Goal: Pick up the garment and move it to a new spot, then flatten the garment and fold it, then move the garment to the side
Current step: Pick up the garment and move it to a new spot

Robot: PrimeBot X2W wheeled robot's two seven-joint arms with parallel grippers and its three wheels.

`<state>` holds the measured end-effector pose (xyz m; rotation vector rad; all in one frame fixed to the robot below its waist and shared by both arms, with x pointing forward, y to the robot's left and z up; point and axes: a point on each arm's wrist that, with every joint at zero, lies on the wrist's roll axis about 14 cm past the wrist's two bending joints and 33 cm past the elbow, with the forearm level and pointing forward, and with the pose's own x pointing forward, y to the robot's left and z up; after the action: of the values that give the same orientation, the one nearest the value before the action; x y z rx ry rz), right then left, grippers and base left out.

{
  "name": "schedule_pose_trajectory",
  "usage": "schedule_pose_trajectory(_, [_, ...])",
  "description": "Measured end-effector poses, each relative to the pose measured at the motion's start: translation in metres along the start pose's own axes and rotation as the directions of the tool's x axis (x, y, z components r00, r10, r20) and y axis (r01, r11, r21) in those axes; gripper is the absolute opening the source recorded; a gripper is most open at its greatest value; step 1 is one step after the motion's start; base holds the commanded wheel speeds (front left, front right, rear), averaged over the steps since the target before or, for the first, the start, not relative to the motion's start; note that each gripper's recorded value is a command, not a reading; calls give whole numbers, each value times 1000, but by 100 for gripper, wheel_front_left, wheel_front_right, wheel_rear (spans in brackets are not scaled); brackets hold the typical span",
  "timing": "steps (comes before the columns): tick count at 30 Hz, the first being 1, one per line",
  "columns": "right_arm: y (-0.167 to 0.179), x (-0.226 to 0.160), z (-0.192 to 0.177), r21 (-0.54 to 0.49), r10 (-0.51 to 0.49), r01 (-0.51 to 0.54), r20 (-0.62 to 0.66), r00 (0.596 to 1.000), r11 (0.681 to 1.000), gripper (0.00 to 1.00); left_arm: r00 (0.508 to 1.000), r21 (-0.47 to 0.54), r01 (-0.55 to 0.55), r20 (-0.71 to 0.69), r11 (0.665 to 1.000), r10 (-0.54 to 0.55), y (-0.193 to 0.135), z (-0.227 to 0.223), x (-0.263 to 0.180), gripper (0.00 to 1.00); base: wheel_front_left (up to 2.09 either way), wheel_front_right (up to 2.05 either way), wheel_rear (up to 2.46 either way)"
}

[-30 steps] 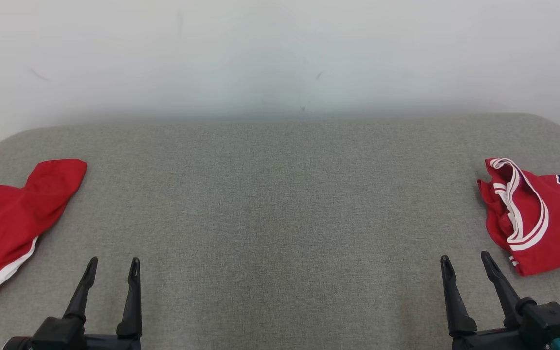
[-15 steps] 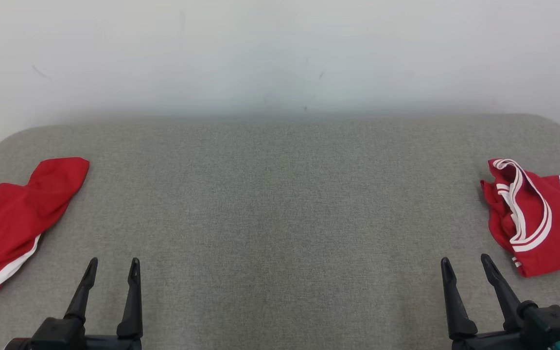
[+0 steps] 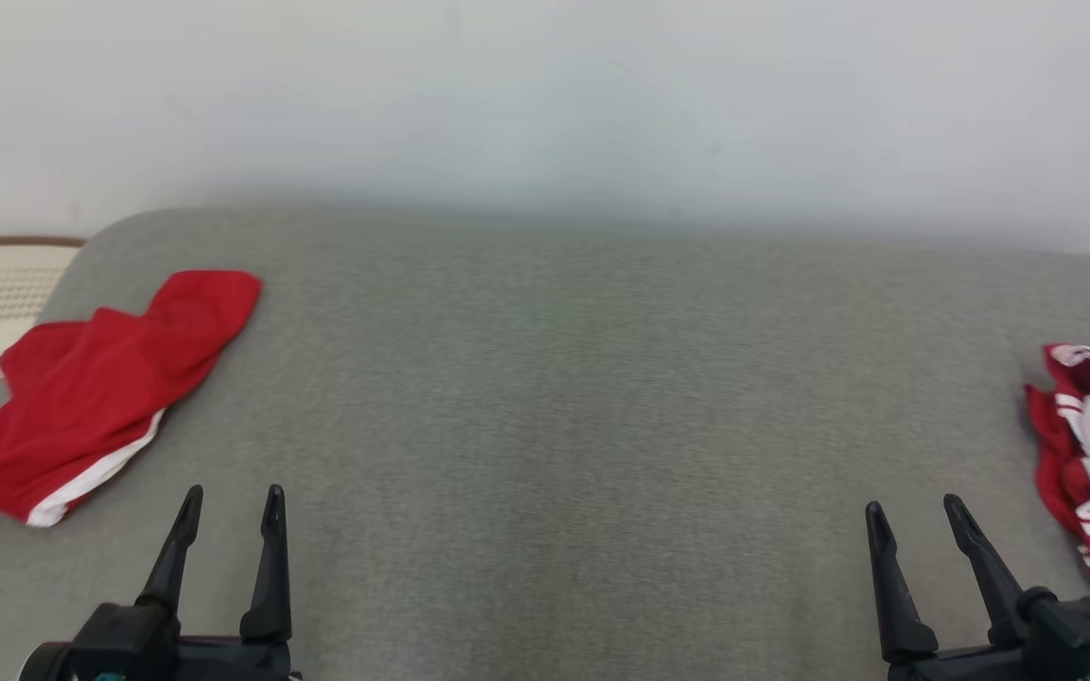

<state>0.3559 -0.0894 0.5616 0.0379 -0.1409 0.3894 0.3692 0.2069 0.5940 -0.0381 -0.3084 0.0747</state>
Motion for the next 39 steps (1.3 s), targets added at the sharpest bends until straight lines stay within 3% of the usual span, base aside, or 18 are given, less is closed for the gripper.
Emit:
schedule_pose_trajectory(8, [49,28,-2,32,175,-175,6,985,984,100,988,38,-155,10,987,155,52,11,-30,100,0,0,0])
schedule_pose_trajectory(21, [120,50,-6,93,389,-389,19,921,916,100,940,92,-340,24,936,339,110,26,-82,100,0,0,0])
schedule_pose_trajectory(27, [132,52,-8,106,421,-420,17,907,901,100,929,104,-369,29,923,368,119,29,-91,100,0,0,0])
schedule_pose_trajectory(39, [126,53,-10,110,406,-405,16,914,908,100,932,106,-362,24,926,362,118,27,-85,100,0,0,0])
